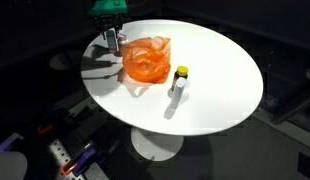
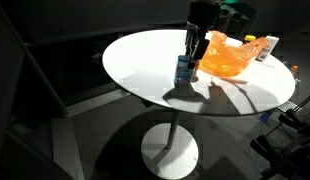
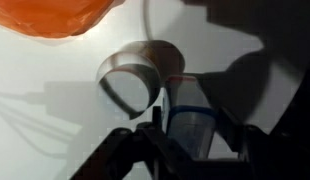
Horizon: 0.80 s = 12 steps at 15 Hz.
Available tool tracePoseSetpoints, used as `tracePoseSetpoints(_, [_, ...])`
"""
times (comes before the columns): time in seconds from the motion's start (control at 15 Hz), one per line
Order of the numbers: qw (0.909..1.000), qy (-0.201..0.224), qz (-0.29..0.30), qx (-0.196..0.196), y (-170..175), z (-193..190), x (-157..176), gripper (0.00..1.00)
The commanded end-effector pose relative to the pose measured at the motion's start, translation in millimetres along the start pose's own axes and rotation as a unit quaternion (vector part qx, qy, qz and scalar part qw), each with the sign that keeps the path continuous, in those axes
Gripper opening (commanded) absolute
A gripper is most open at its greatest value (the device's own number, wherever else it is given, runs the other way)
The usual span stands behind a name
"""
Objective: Pick up the mentos container from the orange plastic bag and put it on the table
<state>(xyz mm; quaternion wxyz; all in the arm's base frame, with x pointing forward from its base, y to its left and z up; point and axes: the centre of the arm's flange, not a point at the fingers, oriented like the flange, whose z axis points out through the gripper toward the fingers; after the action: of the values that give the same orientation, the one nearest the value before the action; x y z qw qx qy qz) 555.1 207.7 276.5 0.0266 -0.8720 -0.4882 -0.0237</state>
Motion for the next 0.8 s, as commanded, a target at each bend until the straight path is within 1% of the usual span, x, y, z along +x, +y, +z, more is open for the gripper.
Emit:
tracePoseSetpoints(0.0, [0.9999, 0.013, 0.002, -0.001, 2.0, -5.1, 5.8, 0.92])
tracePoseSetpoints(0.07, [0.9999, 0.014, 0.004, 0.001, -0.8, -10.6, 4.9, 0.99])
tracePoseSetpoints(0.13, [0.9999, 0.015, 0.006, 0.001, -2.3, -13.7, 4.6, 1.0])
tracePoseSetpoints(0.33, [0.9996, 0.018, 0.02, 0.0, -7.3, -27.5, 1.9, 1.0])
tracePoseSetpoints(0.6, [0.9957, 0.025, 0.088, -0.014, -6.9, -60.9, -12.3, 1.0])
tracePoseSetpoints(0.73, [0.9921, 0.028, 0.122, -0.006, -3.5, -75.4, -22.8, 1.0])
